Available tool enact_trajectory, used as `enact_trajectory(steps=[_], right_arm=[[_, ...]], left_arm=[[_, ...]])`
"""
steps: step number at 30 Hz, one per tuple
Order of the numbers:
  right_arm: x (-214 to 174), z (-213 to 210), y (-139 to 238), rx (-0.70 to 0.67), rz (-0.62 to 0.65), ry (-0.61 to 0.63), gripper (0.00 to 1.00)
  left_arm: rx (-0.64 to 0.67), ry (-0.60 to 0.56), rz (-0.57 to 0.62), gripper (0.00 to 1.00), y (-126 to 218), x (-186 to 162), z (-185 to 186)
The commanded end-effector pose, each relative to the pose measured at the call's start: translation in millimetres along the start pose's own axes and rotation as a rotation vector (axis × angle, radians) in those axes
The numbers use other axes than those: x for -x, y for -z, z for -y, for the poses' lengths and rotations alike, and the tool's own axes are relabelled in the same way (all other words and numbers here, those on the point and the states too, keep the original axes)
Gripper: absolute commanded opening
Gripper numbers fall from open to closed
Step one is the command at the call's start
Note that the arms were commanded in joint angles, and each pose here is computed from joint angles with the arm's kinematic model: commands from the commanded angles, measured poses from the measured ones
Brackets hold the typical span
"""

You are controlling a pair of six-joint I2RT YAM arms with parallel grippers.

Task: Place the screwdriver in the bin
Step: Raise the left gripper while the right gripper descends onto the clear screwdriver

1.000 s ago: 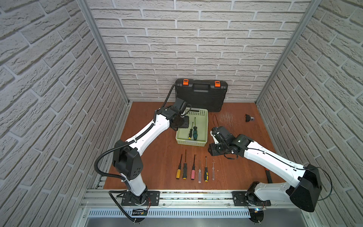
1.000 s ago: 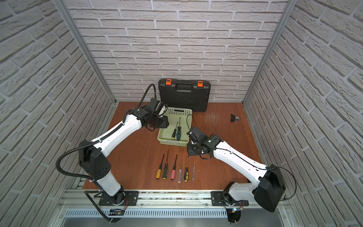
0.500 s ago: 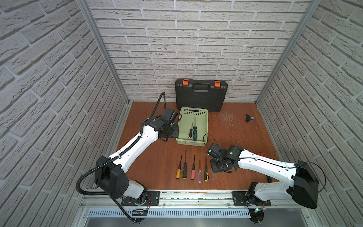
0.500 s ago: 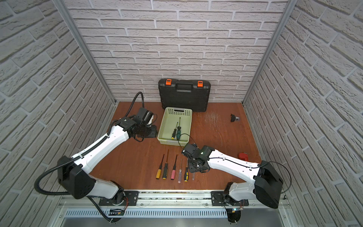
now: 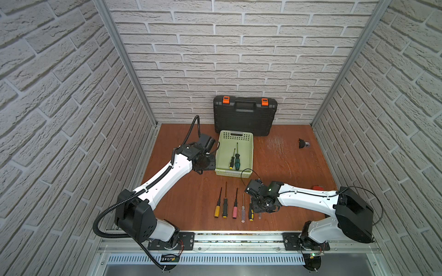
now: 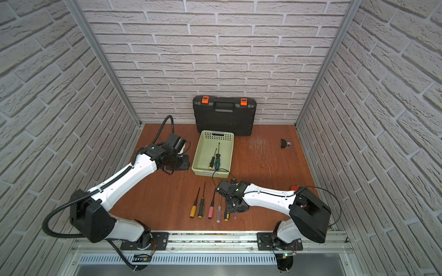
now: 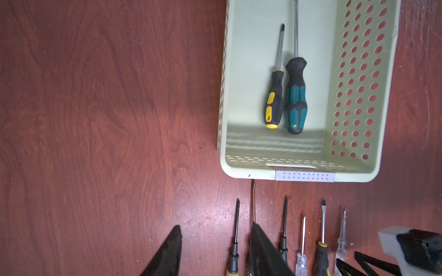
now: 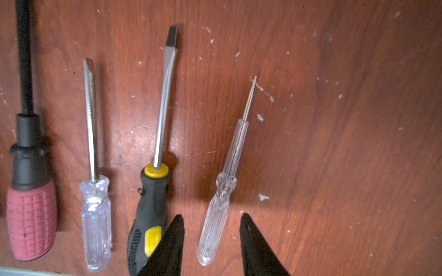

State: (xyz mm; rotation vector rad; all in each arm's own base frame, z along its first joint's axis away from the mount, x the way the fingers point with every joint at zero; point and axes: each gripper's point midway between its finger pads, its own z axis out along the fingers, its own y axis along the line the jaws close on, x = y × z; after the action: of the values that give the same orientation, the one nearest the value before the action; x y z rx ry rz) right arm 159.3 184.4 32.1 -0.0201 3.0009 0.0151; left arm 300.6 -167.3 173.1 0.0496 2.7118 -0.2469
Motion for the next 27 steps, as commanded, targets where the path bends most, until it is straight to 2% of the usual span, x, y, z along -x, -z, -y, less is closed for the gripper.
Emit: enact_trajectory(steps=[1, 12, 20, 23, 27], right_arm=[[-1, 3, -8, -0.021, 0.008, -0.018, 0.4], [-13, 8, -26, -0.042, -0.042, -0.024, 0.35], [-19, 11, -29, -0.043, -0.059, -0.031, 0.18], [-20, 15, -27, -0.051, -0.052, -0.033, 0.07], [-17, 19, -19, -0.059, -0.036, -0.023, 0.06]], left_arm=[[0.025, 0.013, 0.008, 0.48, 5, -1, -10], [0.039, 0.021, 0.005, 0.48, 7, -6, -15], [0.048, 0.026, 0.014, 0.48, 11, -4, -18], [0.051, 0.025, 0.017, 0.48, 12, -4, -18], [0.057, 0.024, 0.018, 0.48, 11, -5, -20]])
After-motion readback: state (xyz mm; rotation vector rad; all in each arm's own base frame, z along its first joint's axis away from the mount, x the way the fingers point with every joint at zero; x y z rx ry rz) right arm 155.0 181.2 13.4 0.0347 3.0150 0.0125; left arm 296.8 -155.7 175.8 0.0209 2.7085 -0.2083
